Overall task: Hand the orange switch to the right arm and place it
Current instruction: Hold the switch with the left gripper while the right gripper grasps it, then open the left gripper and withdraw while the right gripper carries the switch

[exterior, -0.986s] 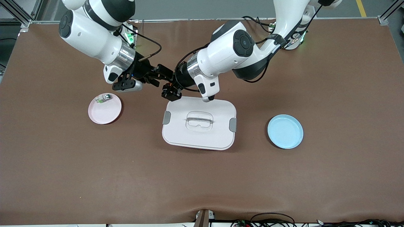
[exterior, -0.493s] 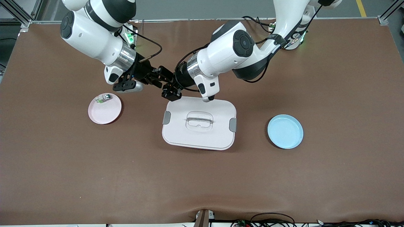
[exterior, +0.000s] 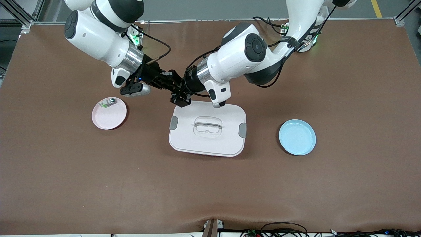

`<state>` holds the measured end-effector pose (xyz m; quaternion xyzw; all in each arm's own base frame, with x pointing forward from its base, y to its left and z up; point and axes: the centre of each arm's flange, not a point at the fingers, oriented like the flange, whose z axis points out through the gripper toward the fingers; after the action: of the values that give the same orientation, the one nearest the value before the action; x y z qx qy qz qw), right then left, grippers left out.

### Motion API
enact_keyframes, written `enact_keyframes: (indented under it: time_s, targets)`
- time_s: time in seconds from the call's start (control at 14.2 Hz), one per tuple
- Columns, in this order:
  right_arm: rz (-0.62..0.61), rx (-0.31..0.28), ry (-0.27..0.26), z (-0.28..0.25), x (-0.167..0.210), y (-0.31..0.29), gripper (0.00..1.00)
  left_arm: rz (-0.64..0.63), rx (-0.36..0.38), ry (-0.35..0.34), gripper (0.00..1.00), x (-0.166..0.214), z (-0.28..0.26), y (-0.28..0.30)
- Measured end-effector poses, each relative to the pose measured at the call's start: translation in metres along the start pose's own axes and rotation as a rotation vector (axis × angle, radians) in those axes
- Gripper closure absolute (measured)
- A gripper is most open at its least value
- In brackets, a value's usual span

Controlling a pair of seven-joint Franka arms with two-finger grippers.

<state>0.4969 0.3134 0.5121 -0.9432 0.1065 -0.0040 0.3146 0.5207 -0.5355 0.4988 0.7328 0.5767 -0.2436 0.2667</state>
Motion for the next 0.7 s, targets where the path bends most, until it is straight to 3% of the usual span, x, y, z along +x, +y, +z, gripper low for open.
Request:
enact_keyframes:
  time_s: [0.56,0.7]
  targets:
    - [0.001,0.002,-0.002,0.0011,0.0008,-0.0007,0.57,-0.001,0.001,0.002,0.27,0.0012,-0.0005,0.0007]
    - [0.003,-0.002,-0.007,0.0045,0.0013,0.0003,0.58,0.008,-0.011,-0.004,0.15,-0.0049,-0.0070,0.0012]
